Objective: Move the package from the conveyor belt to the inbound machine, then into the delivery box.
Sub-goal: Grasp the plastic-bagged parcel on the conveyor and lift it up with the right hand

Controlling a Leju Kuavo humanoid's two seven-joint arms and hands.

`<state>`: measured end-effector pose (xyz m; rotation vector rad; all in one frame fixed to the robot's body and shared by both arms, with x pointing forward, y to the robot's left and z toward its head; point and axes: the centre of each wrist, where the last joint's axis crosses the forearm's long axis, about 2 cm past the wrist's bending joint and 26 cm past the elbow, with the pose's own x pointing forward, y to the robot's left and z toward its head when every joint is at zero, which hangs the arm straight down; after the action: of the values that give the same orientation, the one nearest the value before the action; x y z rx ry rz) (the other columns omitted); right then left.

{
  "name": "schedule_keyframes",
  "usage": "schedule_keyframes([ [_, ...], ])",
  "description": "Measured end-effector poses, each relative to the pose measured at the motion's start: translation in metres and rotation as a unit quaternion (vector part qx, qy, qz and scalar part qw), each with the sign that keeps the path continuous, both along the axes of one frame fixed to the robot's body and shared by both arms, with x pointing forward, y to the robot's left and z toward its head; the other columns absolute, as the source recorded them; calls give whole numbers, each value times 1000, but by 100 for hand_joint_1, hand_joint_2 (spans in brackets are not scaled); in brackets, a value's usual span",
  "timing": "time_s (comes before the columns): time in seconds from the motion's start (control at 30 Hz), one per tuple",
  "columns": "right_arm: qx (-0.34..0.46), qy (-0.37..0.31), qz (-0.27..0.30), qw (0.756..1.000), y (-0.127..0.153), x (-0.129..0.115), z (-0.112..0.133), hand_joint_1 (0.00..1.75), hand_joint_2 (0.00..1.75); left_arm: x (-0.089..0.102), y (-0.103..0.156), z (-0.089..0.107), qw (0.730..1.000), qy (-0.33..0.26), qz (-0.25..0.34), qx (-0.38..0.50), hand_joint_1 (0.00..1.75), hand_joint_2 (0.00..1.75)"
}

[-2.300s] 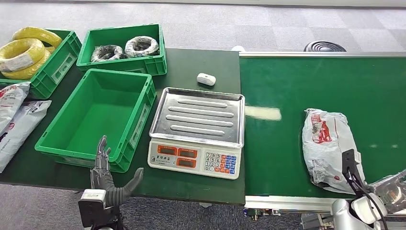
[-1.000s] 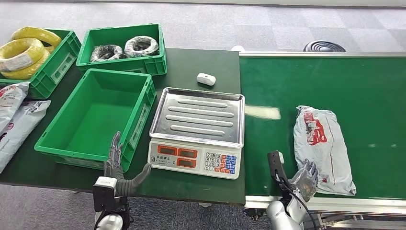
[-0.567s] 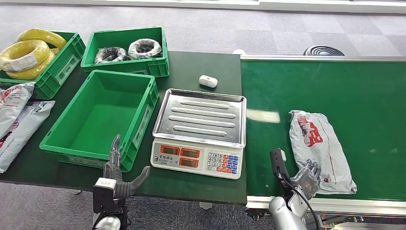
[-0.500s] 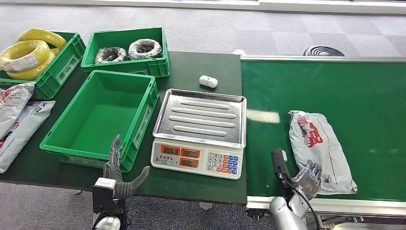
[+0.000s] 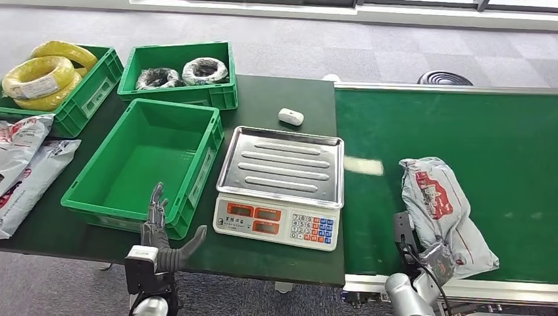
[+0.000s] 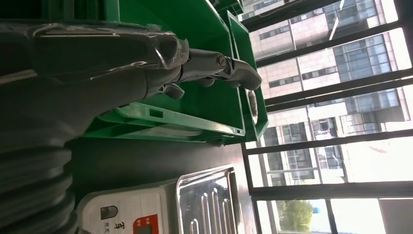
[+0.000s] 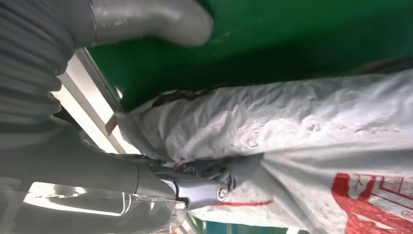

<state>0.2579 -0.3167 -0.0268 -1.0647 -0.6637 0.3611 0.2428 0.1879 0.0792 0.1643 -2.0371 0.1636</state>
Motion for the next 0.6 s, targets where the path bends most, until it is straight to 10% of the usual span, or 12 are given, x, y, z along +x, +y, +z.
schedule_keyframes([
  [0.6,44,-40,42,997,-9,-5,-4,174,175,-10,-10,15,1000,-16,-2,4,0,175],
])
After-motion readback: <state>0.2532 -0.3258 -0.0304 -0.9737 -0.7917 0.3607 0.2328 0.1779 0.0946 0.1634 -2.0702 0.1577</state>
